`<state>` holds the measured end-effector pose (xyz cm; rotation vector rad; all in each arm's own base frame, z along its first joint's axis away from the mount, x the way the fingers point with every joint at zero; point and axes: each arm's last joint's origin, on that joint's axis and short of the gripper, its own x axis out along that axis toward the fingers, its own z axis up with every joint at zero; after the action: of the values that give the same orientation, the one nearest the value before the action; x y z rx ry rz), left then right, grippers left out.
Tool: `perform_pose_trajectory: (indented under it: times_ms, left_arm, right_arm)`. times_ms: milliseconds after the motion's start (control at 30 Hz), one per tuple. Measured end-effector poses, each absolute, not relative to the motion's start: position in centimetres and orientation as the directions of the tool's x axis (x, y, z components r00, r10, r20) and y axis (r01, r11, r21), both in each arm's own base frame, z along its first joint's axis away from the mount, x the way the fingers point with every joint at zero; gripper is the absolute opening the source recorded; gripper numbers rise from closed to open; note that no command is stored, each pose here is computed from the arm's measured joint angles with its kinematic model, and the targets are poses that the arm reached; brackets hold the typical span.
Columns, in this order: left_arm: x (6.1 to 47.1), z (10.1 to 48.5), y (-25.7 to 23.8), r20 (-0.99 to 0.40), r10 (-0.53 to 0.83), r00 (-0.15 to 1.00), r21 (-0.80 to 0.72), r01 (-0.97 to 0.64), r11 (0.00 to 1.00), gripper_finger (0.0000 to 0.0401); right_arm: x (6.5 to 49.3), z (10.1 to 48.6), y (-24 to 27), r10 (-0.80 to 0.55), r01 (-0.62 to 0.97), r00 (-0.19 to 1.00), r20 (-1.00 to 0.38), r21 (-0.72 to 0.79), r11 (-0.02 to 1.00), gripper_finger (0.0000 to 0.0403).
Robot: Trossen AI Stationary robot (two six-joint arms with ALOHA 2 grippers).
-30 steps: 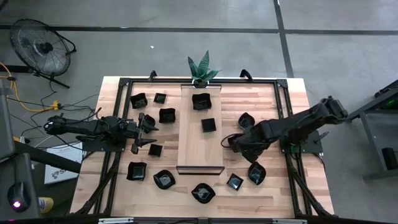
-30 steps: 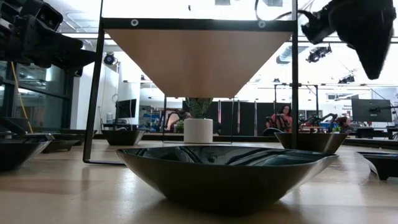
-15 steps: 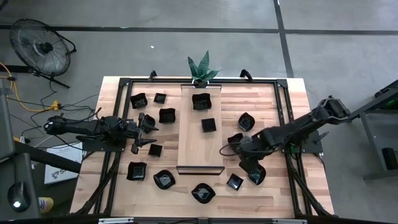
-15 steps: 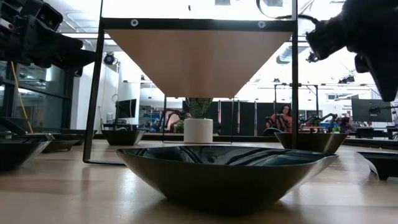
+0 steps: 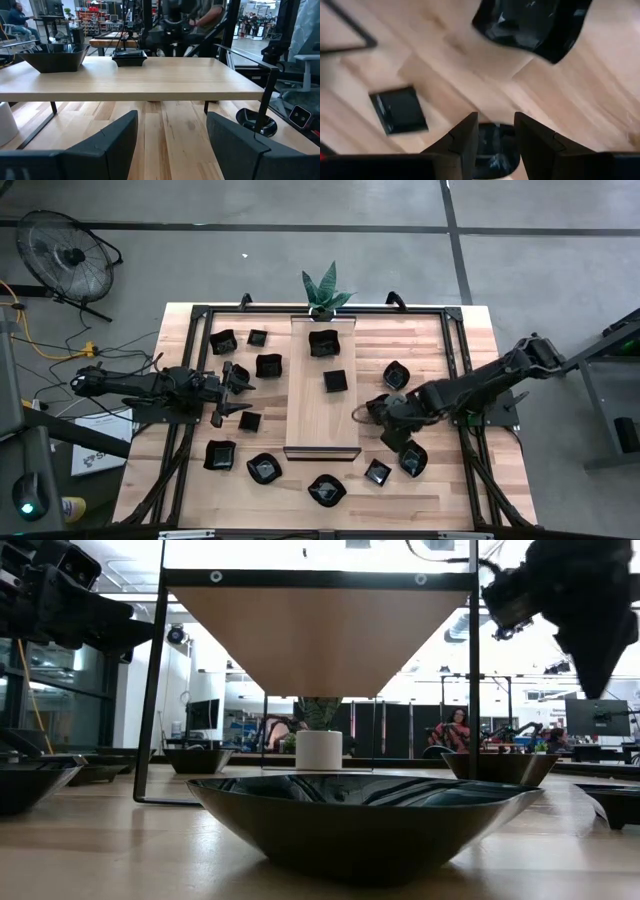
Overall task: Pick & Place Mini shaped plates
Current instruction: Stack the black distorted square plate on top of the black distorted square plate on the shelf
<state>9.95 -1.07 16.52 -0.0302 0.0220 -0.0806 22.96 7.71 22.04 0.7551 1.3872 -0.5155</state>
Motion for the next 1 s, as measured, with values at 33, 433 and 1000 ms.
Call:
perform_pose_trajectory:
  times_ms: [33,433,1000]
  left_arm:
    - [9.9,16.5,-1.1,-0.020,-0.081,0.996,-0.031,0.080,0.996,0.0234]
    - [9.9,16.5,-1.1,-0.021,-0.081,0.996,-0.031,0.080,0.996,0.0234]
    - [9.9,16.5,-1.1,-0.021,-0.081,0.997,-0.031,0.080,0.996,0.0234]
  right_arm:
    - [23.1,22.0,7.2,0.098,0.737,0.134,-0.986,0.165,0.656,0.0122]
    - [22.2,20.5,2.5,-0.018,0.873,0.002,-1.000,-0.007,0.487,0.0122]
    - [22.0,17.5,0.7,-0.014,0.883,0.063,-0.998,0.049,0.466,0.0122]
